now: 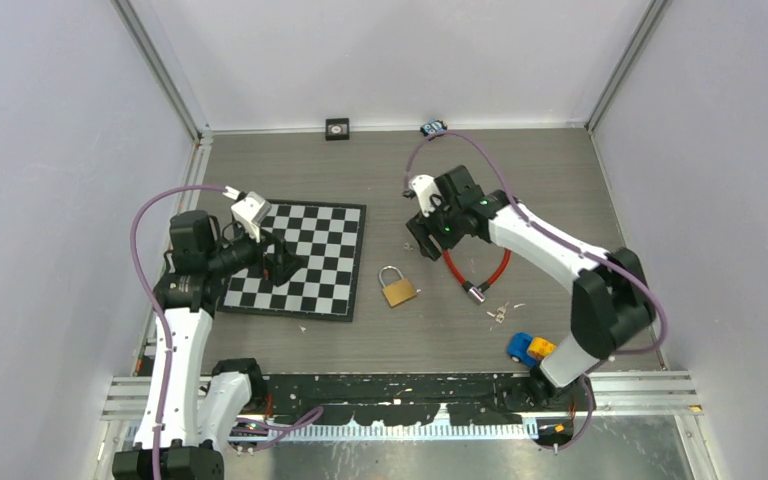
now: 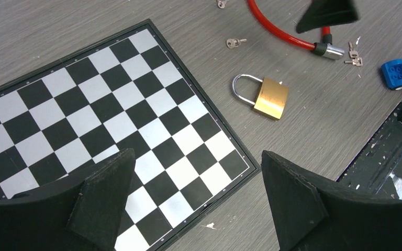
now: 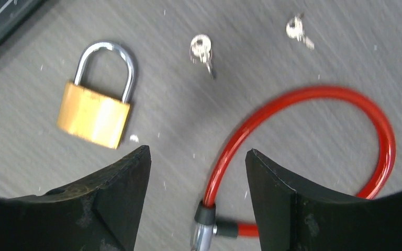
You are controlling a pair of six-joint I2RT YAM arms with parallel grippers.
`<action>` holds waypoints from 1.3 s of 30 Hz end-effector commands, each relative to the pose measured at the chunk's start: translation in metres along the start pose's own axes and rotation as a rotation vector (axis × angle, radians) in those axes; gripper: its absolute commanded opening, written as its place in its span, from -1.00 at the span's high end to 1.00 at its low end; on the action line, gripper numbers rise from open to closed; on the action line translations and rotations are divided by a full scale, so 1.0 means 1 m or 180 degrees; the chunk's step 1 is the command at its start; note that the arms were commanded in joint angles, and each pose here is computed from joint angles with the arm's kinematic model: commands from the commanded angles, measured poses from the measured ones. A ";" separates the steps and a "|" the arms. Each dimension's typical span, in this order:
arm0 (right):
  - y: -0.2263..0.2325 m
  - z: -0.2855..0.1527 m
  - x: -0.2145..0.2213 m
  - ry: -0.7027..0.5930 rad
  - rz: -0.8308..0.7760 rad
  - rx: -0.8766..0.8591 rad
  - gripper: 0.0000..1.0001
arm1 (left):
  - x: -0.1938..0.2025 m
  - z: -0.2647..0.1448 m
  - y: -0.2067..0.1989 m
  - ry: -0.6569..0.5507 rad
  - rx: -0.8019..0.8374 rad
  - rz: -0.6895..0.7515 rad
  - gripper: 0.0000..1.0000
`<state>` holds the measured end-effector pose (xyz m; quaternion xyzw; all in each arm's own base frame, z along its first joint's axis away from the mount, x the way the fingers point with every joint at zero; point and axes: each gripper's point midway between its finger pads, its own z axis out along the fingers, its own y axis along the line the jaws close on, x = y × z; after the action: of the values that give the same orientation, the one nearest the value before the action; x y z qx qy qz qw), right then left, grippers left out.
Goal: Unlock with the key
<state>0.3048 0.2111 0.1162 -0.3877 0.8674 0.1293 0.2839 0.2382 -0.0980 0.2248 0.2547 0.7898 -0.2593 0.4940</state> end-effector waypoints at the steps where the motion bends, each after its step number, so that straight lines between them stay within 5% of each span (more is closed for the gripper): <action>1: -0.005 0.028 -0.040 -0.0096 -0.0187 0.0150 -0.39 | -0.002 0.002 -0.006 -0.0047 0.0141 0.0047 -0.84; 14: -0.002 0.102 -0.016 0.0616 -0.0692 -0.0056 -0.08 | -0.003 -0.001 -0.015 -0.0139 0.0248 0.0181 -0.77; 39: -0.002 0.125 -0.021 0.0691 -0.0906 -0.0229 0.22 | -0.001 -0.001 -0.017 -0.0146 0.0286 0.0235 -0.74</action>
<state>0.3598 0.2682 0.0220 -0.5213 0.8314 0.0670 0.1805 0.2282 -0.1068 0.2235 0.2822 0.7719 -0.2799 0.4963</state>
